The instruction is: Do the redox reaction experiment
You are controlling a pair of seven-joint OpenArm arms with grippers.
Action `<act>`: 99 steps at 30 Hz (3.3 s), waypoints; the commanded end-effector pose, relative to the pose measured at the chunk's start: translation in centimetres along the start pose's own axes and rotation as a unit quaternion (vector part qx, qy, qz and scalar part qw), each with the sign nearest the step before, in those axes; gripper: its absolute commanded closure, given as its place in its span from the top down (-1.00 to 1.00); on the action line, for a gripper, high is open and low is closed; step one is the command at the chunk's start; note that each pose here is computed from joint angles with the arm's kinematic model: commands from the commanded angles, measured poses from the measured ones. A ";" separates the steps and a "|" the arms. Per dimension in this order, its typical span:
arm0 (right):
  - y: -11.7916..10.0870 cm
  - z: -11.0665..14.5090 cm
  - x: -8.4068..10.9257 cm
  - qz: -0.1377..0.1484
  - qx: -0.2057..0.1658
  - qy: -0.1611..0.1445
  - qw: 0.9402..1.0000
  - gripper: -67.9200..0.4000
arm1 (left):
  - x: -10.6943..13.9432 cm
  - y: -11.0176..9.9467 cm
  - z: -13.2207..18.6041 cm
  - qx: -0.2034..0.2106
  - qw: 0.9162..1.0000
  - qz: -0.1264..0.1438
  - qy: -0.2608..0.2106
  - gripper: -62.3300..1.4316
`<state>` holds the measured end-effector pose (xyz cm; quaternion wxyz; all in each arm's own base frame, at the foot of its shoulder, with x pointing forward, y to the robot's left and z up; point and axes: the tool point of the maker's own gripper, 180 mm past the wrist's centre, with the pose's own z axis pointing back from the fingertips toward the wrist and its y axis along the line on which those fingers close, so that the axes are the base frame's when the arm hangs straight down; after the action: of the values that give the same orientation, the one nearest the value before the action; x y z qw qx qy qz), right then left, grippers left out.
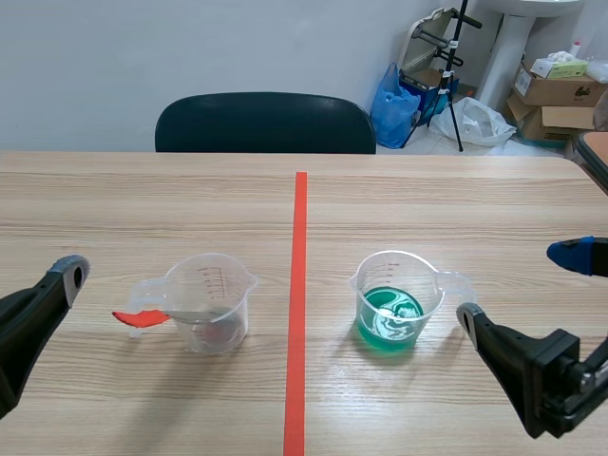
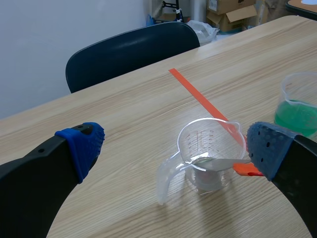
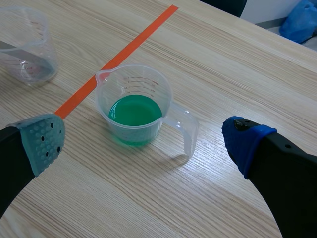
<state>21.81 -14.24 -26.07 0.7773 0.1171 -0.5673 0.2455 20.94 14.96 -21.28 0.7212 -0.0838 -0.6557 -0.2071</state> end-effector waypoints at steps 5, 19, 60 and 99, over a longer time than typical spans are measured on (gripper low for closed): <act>-0.3 0.0 1.2 0.006 -0.002 -0.020 1.000 1.00 | 1.0 0.0 -0.1 0.002 1.000 0.009 -0.019 0.97; -0.3 0.0 1.2 0.007 -0.002 -0.020 1.000 1.00 | 1.0 0.0 -0.1 0.002 1.000 0.009 -0.019 0.97; 10.8 -7.5 5.8 0.066 0.202 -0.043 0.976 1.00 | -1.8 0.3 2.6 0.047 0.998 0.019 0.042 0.97; 20.4 -9.4 5.5 0.122 0.307 -0.191 0.924 1.00 | -7.3 -0.5 15.7 0.097 0.982 -0.036 0.161 0.97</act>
<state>19.37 8.68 -27.53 0.5604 0.3245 -0.5893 0.4831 5.49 22.45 -27.28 0.8236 0.0488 -0.5354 -0.1807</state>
